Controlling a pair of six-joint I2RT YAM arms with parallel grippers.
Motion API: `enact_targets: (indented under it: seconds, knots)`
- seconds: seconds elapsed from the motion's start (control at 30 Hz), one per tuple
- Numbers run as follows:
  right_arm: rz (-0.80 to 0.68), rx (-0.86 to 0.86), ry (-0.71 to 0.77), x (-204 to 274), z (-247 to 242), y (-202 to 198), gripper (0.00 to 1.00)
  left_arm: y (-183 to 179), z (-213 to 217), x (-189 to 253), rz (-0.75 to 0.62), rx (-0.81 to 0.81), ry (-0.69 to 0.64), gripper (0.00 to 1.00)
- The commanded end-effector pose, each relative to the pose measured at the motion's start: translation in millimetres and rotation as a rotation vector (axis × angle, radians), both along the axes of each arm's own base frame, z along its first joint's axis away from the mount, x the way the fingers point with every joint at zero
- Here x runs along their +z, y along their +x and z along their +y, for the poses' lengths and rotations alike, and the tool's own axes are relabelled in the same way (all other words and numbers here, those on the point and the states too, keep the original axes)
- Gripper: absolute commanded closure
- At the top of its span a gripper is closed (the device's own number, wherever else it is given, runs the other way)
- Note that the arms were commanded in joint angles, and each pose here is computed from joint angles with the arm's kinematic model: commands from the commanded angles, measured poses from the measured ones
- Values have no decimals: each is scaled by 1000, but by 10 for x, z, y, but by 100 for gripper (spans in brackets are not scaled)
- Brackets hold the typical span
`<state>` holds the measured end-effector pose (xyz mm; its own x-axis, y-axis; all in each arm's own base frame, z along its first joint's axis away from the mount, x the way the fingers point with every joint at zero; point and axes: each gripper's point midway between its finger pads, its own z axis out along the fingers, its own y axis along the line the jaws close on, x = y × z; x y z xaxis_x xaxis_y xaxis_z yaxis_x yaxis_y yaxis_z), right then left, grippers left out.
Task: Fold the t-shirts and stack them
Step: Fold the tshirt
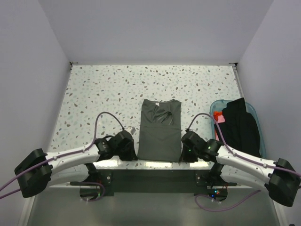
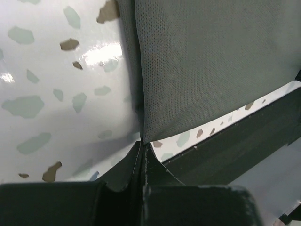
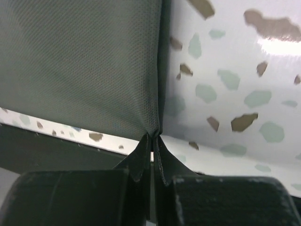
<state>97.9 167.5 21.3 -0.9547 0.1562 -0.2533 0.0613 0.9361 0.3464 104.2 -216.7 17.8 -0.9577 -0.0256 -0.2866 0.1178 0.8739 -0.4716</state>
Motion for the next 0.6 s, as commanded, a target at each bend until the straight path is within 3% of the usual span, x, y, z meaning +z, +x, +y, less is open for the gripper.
enact_targets:
  seconds: [0.0, 0.2, 0.4, 0.57]
  knots:
    - [-5, 14, -74, 85, -132, -122, 100, -141, 150, -14, 25, 25, 52, 100]
    - [-98, 25, -95, 419, -102, -12, 100, -27, 36, 300, -39, 27, 17, 100]
    - [-266, -9, -184, 930, -123, 395, 100, 465, -137, 790, -213, 67, 36, 100]
    - [-358, -29, -181, 1282, 4, 882, 100, 1090, -257, 1153, -321, 100, 21, 100]
